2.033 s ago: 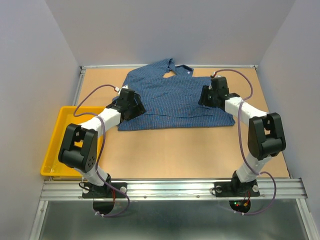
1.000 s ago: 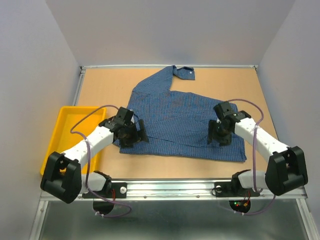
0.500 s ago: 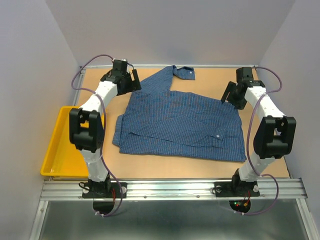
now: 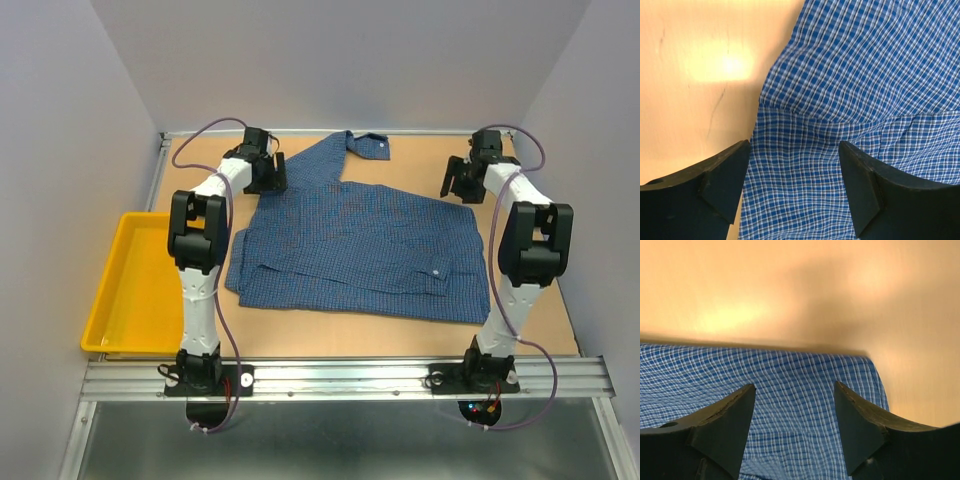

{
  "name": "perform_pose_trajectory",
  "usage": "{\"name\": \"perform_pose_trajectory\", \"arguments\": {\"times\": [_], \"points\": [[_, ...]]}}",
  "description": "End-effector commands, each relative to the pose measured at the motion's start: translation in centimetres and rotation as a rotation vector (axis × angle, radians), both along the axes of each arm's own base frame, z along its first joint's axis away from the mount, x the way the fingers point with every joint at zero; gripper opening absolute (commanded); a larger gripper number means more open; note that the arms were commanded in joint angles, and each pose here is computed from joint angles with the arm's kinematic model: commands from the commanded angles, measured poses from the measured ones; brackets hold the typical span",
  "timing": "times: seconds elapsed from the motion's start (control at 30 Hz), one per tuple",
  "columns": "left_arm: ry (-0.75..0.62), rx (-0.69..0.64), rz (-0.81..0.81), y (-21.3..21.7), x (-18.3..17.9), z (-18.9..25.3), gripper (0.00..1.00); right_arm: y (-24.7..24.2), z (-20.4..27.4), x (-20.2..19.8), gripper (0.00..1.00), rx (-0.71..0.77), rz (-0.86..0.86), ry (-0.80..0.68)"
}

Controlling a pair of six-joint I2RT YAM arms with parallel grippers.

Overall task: Fold and stack the long sleeve shirts
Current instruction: Fold the shirt

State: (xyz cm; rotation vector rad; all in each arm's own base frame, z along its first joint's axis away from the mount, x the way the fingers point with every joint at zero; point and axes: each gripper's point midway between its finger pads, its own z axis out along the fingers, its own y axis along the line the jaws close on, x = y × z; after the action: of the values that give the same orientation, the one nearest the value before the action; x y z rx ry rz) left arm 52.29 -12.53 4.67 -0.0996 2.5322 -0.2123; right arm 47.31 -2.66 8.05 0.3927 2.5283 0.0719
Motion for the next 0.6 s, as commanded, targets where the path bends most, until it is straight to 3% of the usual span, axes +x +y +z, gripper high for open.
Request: {"name": "perform_pose_trajectory", "arguments": {"times": [0.0,0.13,0.2,0.43,0.53,0.57], "points": [[-0.06,-0.01,-0.015,0.0,1.8,1.3,0.8,0.6,2.6,4.4,0.7,-0.04,0.186,-0.154],[-0.028,-0.023,-0.028,-0.3,1.1,-0.1,0.62,2.0,0.7,4.7,0.7,-0.014,0.34,-0.14],[-0.012,-0.019,-0.029,-0.1,0.4,-0.7,0.47,2.8,-0.3,4.5,0.7,0.021,0.386,-0.128],[0.015,-0.012,-0.025,0.6,-1.2,-1.6,0.26,4.6,-3.1,3.5,0.7,0.108,0.48,-0.088],[0.017,-0.006,-0.014,1.1,-1.9,-1.4,0.2,5.0,-3.5,2.9,0.61,0.127,0.501,-0.079],[0.019,-0.007,-0.01,1.2,-2.1,-1.3,0.2,5.0,-3.4,2.8,0.51,0.128,0.497,-0.077]]}}
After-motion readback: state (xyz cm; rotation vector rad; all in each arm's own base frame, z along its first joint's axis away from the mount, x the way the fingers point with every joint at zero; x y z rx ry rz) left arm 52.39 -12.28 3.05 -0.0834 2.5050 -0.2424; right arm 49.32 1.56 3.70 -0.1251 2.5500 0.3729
